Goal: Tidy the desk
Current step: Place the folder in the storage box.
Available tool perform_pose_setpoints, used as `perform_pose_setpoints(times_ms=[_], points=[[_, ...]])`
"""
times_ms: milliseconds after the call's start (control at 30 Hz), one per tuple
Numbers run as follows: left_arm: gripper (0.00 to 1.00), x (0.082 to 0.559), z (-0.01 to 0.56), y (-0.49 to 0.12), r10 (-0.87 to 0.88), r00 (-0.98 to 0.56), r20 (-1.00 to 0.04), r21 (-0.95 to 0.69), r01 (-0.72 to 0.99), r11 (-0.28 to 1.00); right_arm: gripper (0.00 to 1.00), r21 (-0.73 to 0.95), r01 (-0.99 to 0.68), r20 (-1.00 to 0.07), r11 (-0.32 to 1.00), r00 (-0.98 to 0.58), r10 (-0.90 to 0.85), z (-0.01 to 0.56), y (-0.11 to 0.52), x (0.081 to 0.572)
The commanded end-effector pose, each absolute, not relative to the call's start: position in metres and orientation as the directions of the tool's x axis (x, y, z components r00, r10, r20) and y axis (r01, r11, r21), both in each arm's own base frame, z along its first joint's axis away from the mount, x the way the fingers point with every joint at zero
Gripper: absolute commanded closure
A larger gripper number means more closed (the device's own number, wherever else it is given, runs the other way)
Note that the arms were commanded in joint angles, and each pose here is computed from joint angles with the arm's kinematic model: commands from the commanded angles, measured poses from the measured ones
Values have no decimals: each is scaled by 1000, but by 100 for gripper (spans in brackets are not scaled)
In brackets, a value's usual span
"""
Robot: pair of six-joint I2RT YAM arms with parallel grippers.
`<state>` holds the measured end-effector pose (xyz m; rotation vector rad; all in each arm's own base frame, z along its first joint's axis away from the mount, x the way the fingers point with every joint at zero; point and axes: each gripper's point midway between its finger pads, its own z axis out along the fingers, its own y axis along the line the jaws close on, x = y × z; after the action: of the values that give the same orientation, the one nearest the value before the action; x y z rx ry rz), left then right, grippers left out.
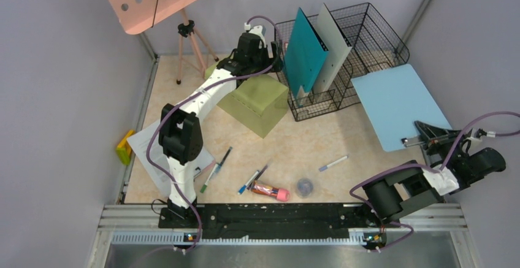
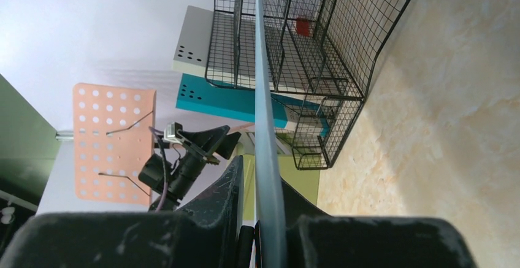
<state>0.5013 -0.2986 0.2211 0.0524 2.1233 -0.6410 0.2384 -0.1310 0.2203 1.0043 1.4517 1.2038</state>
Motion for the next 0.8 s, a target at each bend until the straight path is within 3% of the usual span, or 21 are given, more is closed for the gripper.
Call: perform_pose_setpoints(times_ms=[0,767], points=[[14,495,229,-295,-190,-604,-774,-420,265,868,100,977,-24,-211,210,-204,956,236,-128,245],[14,494,231,-295,-193,-600,-776,-421,266,868,100,980,-16,-195,198,-257,947,230,-98,242]])
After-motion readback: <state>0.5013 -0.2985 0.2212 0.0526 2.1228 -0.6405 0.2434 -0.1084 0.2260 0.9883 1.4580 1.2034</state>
